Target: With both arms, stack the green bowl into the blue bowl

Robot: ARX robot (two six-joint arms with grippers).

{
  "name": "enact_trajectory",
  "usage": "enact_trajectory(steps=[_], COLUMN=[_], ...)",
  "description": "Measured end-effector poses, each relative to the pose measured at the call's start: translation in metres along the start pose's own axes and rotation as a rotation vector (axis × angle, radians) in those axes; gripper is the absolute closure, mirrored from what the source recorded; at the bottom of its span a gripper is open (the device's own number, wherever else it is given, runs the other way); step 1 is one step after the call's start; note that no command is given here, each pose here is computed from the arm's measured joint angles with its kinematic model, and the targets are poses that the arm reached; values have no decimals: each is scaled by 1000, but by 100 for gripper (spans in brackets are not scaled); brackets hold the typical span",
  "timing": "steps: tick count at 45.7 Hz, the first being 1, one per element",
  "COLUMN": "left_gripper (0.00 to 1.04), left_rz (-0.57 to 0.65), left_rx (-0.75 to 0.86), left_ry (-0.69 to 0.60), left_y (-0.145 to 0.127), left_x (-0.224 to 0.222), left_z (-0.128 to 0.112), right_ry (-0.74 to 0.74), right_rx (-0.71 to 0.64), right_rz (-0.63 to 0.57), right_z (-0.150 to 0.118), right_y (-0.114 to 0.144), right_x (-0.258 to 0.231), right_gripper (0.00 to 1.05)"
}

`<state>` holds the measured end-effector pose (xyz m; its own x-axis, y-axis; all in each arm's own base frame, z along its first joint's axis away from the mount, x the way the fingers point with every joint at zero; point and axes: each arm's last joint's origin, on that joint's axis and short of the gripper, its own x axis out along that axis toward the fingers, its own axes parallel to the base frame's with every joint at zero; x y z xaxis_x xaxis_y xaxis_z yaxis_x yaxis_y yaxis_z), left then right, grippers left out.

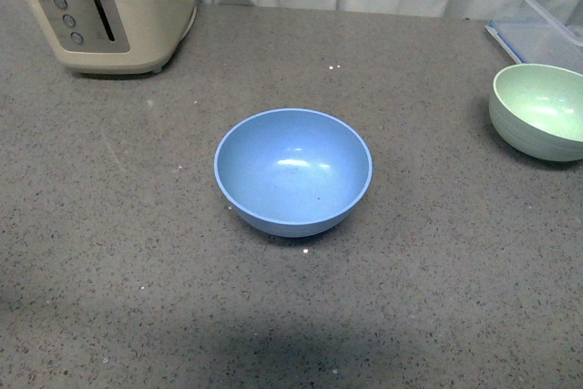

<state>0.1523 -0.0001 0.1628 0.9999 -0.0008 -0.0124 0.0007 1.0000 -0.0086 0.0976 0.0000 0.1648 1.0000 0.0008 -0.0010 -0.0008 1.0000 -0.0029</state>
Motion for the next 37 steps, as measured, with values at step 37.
enact_trajectory(steps=[37], left_gripper=[101], left_rz=[0], left_rx=[1], left_ry=[-35], left_y=[0], left_x=[-34], left_z=[10], right_ry=[0], right_rx=[0], right_rz=[0], right_z=[0], right_y=[0], right_x=[0], right_gripper=[9])
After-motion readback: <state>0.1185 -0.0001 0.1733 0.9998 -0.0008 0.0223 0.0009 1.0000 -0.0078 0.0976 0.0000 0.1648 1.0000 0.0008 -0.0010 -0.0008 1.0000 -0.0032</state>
